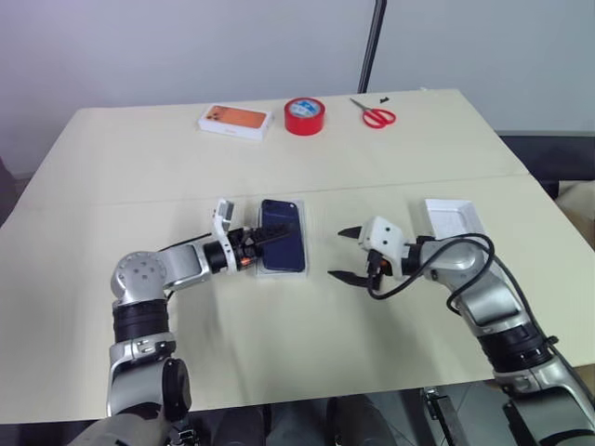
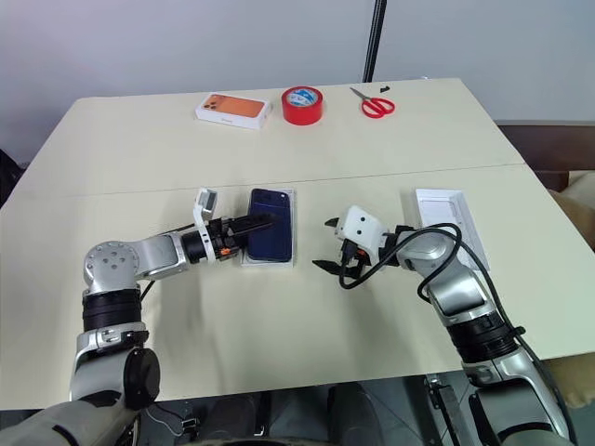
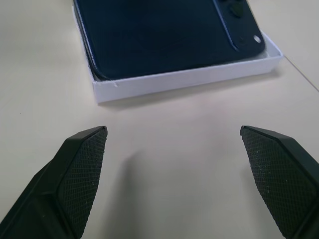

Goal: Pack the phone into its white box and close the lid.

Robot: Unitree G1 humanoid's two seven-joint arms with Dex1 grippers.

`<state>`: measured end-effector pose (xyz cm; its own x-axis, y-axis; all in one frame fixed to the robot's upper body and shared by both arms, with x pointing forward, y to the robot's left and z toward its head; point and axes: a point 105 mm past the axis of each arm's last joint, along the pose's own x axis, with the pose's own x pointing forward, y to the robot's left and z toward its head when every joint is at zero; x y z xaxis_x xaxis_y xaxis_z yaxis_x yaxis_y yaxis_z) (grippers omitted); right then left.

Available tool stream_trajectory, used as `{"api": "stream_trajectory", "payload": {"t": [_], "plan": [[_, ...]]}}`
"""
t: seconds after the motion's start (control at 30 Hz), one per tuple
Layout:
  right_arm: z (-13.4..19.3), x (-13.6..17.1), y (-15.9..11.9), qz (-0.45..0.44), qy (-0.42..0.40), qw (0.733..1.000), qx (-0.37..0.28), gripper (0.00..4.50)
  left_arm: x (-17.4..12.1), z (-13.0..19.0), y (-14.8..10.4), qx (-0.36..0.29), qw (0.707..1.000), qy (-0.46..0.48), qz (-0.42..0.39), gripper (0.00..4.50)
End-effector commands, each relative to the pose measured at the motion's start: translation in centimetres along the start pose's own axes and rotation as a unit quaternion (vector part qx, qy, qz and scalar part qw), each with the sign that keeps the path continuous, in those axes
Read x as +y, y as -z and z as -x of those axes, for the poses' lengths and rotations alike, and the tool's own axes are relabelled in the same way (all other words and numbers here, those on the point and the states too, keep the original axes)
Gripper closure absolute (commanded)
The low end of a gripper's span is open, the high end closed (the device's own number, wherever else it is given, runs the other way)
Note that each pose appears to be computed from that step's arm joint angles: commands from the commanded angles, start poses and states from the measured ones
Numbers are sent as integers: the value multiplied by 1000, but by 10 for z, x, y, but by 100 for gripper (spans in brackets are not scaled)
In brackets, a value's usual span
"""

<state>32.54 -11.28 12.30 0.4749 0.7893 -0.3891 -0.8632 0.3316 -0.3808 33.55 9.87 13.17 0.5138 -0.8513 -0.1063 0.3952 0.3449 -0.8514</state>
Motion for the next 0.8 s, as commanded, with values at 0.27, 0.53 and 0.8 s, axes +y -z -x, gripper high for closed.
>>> {"api": "stream_trajectory", "payload": {"t": [0.27, 0.53, 0.8], "plan": [[-2, 1, -9, 12, 3, 1000, -17, 0, -8, 13, -8, 2, 998, -32, -55, 4], [-6, 5, -9, 9, 1, 1000, -20, 0, -10, 24, -10, 12, 996, -50, -78, 4], [-11, 7, -10, 10, -4, 1000, -23, 0, -30, 9, -9, 31, 992, -27, -117, 4]]}}
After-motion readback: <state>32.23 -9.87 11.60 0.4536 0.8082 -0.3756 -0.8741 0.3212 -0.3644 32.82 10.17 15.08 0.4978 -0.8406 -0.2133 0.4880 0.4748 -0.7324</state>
